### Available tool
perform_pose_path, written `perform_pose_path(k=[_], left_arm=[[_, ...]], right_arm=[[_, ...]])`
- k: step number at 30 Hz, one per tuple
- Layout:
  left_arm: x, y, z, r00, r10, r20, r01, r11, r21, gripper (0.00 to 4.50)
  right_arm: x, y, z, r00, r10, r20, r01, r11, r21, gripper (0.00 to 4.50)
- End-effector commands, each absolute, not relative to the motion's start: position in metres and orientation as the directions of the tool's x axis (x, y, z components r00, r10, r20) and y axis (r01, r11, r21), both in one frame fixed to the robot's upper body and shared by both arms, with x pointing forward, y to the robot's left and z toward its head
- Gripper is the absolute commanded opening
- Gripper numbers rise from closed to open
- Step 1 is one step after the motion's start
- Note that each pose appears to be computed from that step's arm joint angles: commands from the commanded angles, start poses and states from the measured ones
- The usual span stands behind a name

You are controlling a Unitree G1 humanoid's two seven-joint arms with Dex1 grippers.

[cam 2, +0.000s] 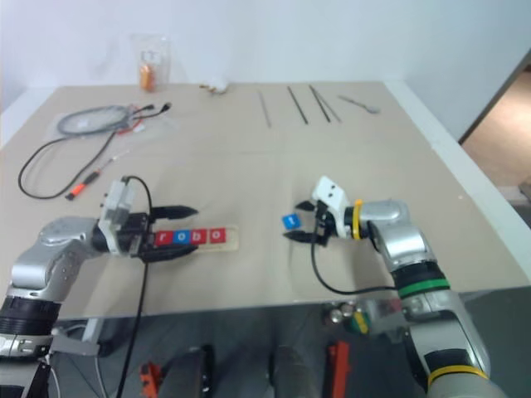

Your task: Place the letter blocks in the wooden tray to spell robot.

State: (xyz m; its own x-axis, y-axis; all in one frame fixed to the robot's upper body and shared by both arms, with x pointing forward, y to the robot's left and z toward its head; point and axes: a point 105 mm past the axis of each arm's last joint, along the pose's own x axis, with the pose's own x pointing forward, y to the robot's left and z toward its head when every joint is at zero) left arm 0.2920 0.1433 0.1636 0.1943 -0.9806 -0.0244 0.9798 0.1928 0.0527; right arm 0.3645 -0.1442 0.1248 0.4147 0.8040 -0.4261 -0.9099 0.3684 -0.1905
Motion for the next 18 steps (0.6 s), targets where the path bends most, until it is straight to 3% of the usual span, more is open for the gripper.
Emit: perform_pose_path(k=[1,18], left_arm=[[0.288,0.151,0.178,0.215,-0.977,-0.016,0.972,0.212,0.102,4.50],[0.293,0.154,0.182,0.226,-0.974,-0.029,0.969,0.222,0.111,4.50]], right_arm=[[0.366,-0.143,0.135,0.411,0.816,-0.406,-0.910,0.340,-0.238,4.44],[0.369,-0.144,0.122,0.422,0.821,-0.385,-0.907,0.379,-0.184,4.20]])
